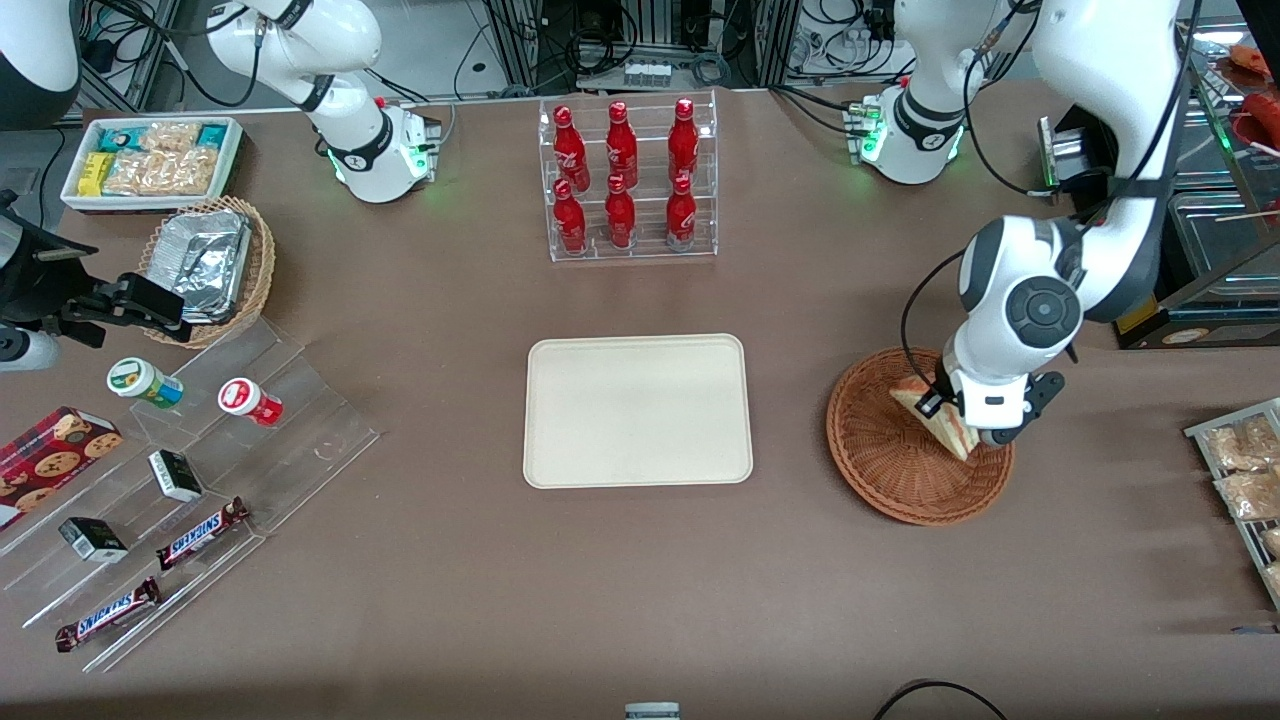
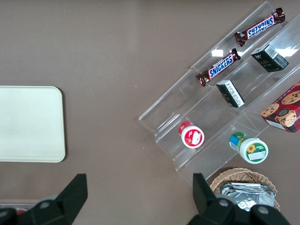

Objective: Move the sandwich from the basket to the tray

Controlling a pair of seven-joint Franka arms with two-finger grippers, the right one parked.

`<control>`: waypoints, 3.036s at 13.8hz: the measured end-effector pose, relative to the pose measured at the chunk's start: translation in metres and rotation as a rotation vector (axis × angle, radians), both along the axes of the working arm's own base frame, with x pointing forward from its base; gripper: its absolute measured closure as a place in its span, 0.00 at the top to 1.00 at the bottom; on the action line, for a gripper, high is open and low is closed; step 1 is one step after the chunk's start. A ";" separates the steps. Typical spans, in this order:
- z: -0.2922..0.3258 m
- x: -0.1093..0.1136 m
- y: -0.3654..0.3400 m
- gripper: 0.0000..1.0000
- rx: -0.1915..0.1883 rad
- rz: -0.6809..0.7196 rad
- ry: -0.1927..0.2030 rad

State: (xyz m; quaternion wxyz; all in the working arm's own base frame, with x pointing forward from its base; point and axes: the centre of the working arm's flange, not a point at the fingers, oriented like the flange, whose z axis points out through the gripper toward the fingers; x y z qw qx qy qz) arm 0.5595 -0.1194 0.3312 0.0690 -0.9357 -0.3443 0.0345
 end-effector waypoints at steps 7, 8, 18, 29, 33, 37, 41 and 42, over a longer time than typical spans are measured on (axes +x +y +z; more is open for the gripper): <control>0.110 -0.021 -0.177 0.16 -0.076 -0.305 -0.035; 0.103 -0.026 -0.206 0.16 -0.104 -0.360 -0.037; -0.050 -0.079 -0.417 0.16 -0.144 -0.754 -0.053; -0.056 -0.054 -0.413 0.58 -0.105 -0.639 -0.100; 0.076 -0.026 -0.353 0.96 -0.073 -0.501 -0.087; 0.193 -0.012 -0.248 1.00 -0.026 -0.359 -0.082; 0.236 0.006 -0.134 1.00 -0.024 -0.378 -0.038; 0.246 0.010 -0.103 1.00 -0.034 -0.393 -0.022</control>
